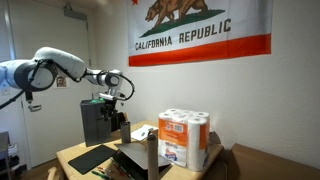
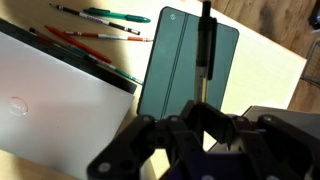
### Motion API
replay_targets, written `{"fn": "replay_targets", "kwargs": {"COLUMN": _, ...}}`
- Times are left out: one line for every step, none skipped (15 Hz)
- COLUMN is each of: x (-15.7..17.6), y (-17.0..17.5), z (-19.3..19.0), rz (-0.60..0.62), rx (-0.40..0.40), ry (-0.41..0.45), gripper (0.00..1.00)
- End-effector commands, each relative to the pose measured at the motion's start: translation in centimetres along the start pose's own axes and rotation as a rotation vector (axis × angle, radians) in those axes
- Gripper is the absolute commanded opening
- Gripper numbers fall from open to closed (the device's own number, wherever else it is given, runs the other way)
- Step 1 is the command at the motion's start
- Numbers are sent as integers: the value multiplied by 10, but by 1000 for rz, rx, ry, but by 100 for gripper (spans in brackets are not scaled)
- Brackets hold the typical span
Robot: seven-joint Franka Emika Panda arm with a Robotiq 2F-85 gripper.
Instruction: Put the black pen in the silver cup
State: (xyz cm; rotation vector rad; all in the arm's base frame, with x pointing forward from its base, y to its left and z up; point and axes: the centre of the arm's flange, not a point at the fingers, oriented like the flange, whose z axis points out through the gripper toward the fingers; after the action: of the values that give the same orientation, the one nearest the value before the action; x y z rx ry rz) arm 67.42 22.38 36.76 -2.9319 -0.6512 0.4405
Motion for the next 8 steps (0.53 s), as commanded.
{"fn": "replay_targets", "kwargs": {"x": 42, "y": 3, "z": -12, "rz": -9, "rx": -61, "ry": 35, "gripper": 3}}
{"fn": "replay_targets", "kwargs": {"x": 45, "y": 5, "z": -9, "rz": -4, "rx": -81, "ry": 73, "gripper": 3}}
{"fn": "replay_targets", "kwargs": {"x": 47, "y": 6, "z": -5, "rz": 0, "rx": -98, "ry": 112, "gripper": 3}}
{"fn": "replay_targets", "kwargs": {"x": 49, "y": 6, "z": -2, "rz": 8, "rx": -120, "ry": 158, "gripper": 3}}
{"fn": "replay_targets", "kwargs": {"x": 51, "y": 6, "z": 1, "rz": 13, "rx": -138, "ry": 209, "gripper": 3}}
{"fn": "replay_targets", "kwargs": {"x": 52, "y": 5, "z": 6, "rz": 21, "rx": -158, "ry": 269, "gripper": 3}}
{"fn": "replay_targets", "kwargs": {"x": 54, "y": 6, "z": 9, "rz": 31, "rx": -170, "ry": 325, "gripper": 3}}
{"fn": "replay_targets", "kwargs": {"x": 55, "y": 7, "z": 11, "rz": 44, "rx": -189, "ry": 381, "gripper": 3}}
